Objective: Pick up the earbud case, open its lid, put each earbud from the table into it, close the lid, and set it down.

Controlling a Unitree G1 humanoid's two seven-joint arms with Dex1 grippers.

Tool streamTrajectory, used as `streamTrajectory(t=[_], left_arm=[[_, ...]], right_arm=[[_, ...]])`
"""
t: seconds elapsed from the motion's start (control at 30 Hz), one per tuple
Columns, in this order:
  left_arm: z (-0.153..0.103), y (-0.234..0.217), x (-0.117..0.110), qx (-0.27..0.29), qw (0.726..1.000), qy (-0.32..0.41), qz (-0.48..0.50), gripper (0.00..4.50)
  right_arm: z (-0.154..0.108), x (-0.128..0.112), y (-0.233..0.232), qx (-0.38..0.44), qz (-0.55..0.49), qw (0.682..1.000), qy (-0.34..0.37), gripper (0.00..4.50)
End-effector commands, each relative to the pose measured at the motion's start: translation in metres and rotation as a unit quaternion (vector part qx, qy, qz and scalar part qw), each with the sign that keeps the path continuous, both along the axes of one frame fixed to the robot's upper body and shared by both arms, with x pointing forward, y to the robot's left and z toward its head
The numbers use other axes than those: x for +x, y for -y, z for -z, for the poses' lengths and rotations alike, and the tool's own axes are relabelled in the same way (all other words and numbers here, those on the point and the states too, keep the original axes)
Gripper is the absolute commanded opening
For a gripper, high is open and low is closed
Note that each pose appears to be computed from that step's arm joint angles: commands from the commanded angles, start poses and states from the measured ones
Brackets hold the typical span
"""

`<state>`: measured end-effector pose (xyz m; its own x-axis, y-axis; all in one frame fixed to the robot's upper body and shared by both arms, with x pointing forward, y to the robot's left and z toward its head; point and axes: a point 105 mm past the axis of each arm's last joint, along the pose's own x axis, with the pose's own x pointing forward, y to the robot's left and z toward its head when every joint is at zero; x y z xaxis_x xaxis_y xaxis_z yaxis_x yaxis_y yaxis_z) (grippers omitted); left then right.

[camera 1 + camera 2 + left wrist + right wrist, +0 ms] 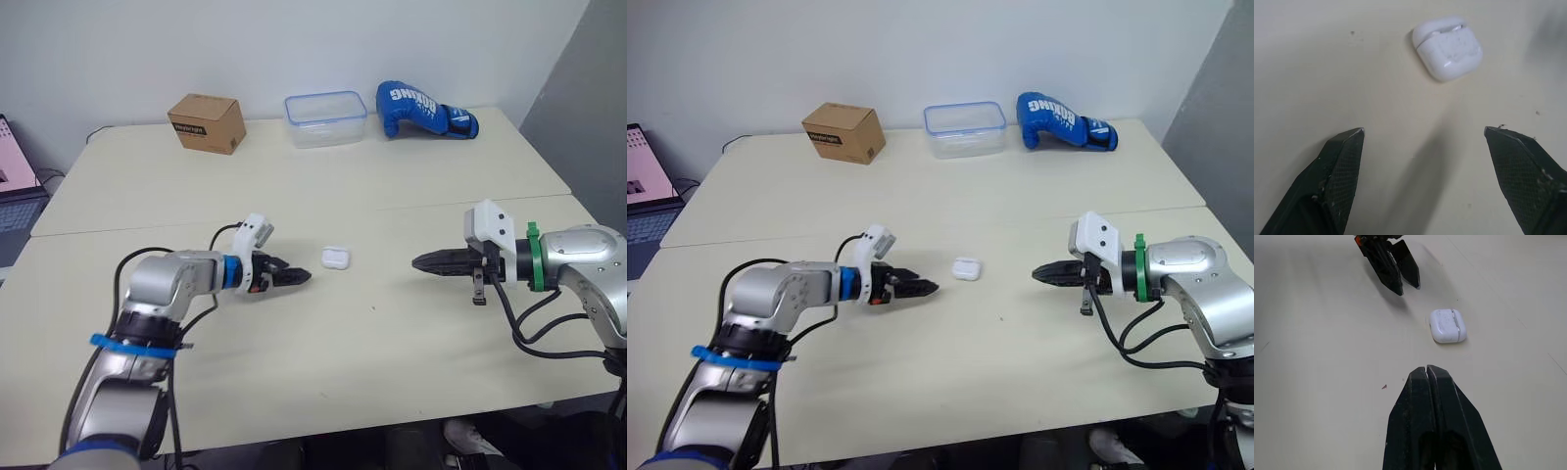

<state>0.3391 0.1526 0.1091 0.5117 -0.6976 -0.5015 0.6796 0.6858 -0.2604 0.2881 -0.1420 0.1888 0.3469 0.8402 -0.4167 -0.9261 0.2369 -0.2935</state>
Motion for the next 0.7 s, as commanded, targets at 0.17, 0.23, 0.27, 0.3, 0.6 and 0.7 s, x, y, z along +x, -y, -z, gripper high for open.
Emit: streamTrajectory(t=[0.17, 0.23, 0.27, 0.3, 0.6, 0.7], left_arm=[[-0.024, -0.015, -0.029, -0.022, 0.989, 0.145, -0.001, 4.11], [-0.027, -0.019, -0.035, -0.030, 0.984, 0.177, -0.014, 4.11], [-0.029, -0.020, -0.037, -0.036, 0.980, 0.193, -0.020, 4.11], [-0.028, -0.022, -0.040, -0.037, 0.979, 0.196, -0.030, 4.11], [-0.013, -0.036, -0.067, -0.021, 0.967, 0.240, -0.086, 4.11], [-0.007, -0.038, -0.071, -0.015, 0.965, 0.242, -0.096, 4.11]], right_arm=[[-0.009, -0.021, -0.012, 0.049, -0.009, 0.999, 0.013, 0.00], [-0.007, -0.027, -0.015, 0.057, -0.008, 0.998, 0.008, 0.00], [-0.006, -0.029, -0.015, 0.060, -0.007, 0.998, 0.007, 0.00], [-0.005, -0.032, -0.016, 0.063, -0.006, 0.998, 0.004, 0.00], [0.014, -0.042, -0.020, 0.076, 0.026, 0.997, -0.009, 0.00], [0.019, -0.042, -0.019, 0.075, 0.031, 0.997, -0.012, 0.00]])
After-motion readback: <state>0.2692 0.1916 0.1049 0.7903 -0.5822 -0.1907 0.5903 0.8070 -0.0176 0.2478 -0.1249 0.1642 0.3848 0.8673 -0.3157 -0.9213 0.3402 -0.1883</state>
